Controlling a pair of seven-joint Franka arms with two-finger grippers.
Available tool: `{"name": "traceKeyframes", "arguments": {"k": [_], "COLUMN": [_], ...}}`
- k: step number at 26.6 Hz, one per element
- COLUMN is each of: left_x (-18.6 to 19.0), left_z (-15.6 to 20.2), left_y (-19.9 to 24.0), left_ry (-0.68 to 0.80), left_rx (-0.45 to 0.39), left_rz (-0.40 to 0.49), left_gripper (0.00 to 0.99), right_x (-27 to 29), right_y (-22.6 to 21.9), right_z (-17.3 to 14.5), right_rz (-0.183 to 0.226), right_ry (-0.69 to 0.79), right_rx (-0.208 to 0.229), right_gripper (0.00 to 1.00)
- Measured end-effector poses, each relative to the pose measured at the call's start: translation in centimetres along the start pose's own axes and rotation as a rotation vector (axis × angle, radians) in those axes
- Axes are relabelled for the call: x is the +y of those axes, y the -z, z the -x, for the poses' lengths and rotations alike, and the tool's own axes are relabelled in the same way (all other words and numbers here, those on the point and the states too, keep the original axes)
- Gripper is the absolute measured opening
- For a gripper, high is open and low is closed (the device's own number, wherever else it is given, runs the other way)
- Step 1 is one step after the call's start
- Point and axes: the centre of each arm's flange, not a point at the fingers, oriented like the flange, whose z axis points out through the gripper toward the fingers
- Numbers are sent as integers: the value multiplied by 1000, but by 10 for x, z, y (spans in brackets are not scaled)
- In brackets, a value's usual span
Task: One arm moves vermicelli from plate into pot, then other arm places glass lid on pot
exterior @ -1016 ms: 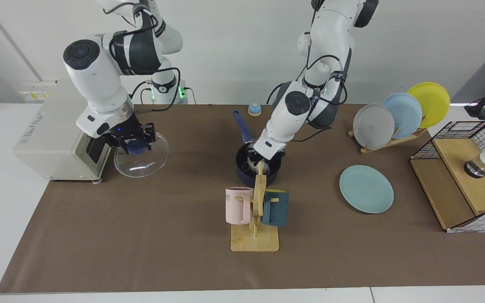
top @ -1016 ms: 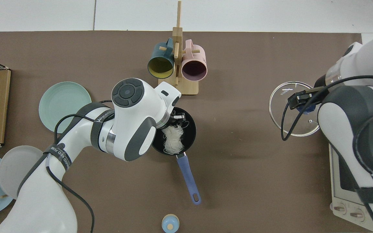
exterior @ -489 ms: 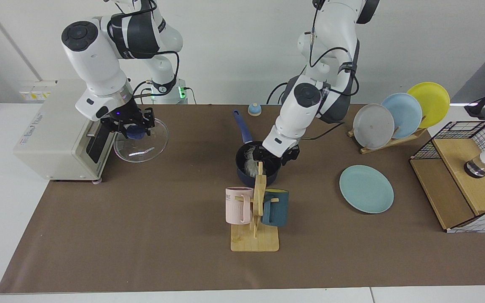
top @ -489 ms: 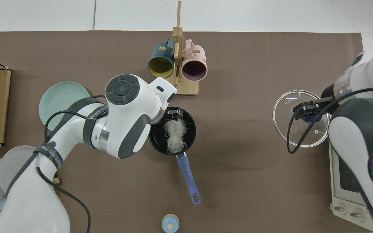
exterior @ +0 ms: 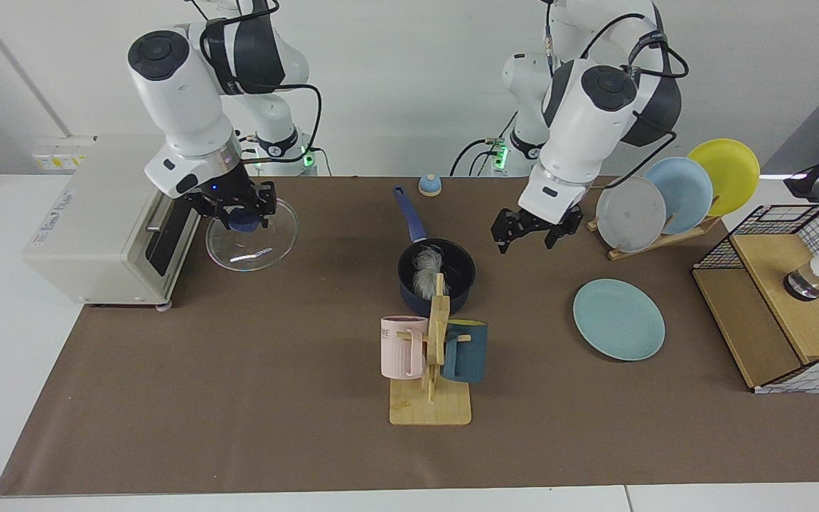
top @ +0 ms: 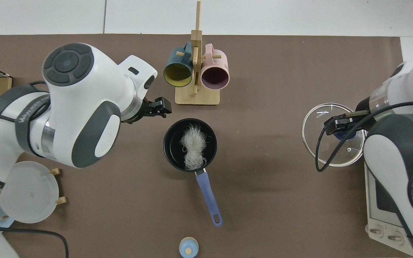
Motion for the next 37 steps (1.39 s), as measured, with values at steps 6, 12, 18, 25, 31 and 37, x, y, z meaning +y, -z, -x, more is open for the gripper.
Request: {"name": "traceKeyframes", "arguments": {"k": [6, 12, 18, 25, 31, 37], "left_x": [-67, -132, -187, -198, -185, -182], "left_z": [1, 1, -6, -7, -6, -5], "left_y": [34, 59, 62, 63, 61, 60], "left_ry": [-51, -115, -147, -161, -185, -190], "left_rx": [-28, -29, -28, -29, -32, -34], "left_rz": [-27, -28, -16, -8, -7, -7], "left_gripper": [991, 991, 991, 991, 991, 991], "right_x": [-58, -129, -189, -256, -289, -320], "right_y": [-1, -4, -22, -49, -65, -91], "right_z": [9, 16, 14, 13, 6, 10], "right_rz": [6, 16, 36, 47, 29, 33], "right_ry": [-40, -75, -100, -140, -164, -181], "right_rx": [12, 28, 26, 35, 52, 78], "right_gripper": [661, 661, 661, 661, 661, 661]}}
